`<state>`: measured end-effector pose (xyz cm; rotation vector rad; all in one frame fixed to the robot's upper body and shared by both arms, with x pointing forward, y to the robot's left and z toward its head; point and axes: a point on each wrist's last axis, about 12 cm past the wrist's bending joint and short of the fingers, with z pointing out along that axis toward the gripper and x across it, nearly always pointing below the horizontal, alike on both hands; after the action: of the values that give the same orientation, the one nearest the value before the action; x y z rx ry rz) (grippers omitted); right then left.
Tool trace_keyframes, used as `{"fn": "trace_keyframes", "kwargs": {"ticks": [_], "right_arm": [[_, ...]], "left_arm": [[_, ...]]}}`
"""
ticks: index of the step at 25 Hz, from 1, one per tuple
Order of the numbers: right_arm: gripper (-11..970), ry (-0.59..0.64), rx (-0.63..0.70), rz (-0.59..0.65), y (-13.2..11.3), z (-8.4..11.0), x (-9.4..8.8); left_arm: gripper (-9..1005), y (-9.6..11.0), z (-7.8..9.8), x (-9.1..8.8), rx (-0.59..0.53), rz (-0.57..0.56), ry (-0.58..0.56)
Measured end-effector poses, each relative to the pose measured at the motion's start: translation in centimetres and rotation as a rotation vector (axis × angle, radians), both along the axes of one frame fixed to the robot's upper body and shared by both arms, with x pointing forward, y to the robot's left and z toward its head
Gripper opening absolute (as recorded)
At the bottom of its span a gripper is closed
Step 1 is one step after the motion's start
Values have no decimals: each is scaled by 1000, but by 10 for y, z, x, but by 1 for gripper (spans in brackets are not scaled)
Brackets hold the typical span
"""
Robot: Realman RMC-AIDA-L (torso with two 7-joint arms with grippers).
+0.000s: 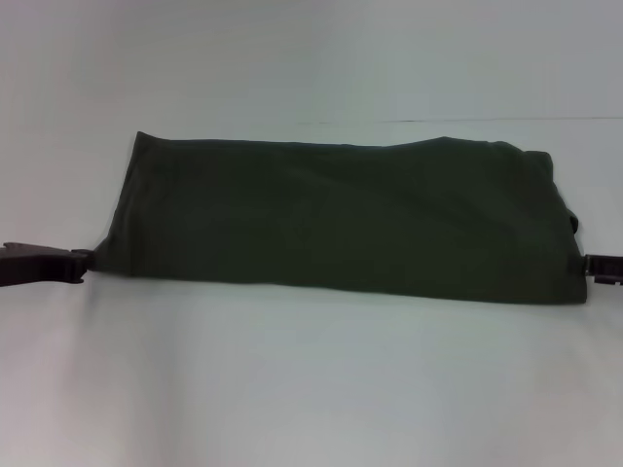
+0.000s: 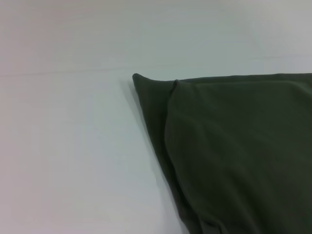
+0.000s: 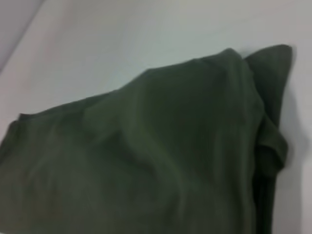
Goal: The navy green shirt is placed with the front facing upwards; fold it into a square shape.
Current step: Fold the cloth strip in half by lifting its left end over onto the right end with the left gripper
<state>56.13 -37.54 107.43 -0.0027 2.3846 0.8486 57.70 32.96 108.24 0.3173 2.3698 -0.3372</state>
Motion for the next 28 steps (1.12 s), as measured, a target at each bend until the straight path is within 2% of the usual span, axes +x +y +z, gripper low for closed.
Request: {"fn": "trace_keyframes", "kwargs": {"ticks": [22,27,28], "right_arm": [[711,6,-32,11,27,-14,12],[469,2,-42,16,25,-12,12],[385,2,-43,14,24,-12,12]], "left_arm": [[-1,0,0,1,3,1,-3],[-2,0,0,1,3,1,-3],[-2,0,0,1,2,2,-3]]}}
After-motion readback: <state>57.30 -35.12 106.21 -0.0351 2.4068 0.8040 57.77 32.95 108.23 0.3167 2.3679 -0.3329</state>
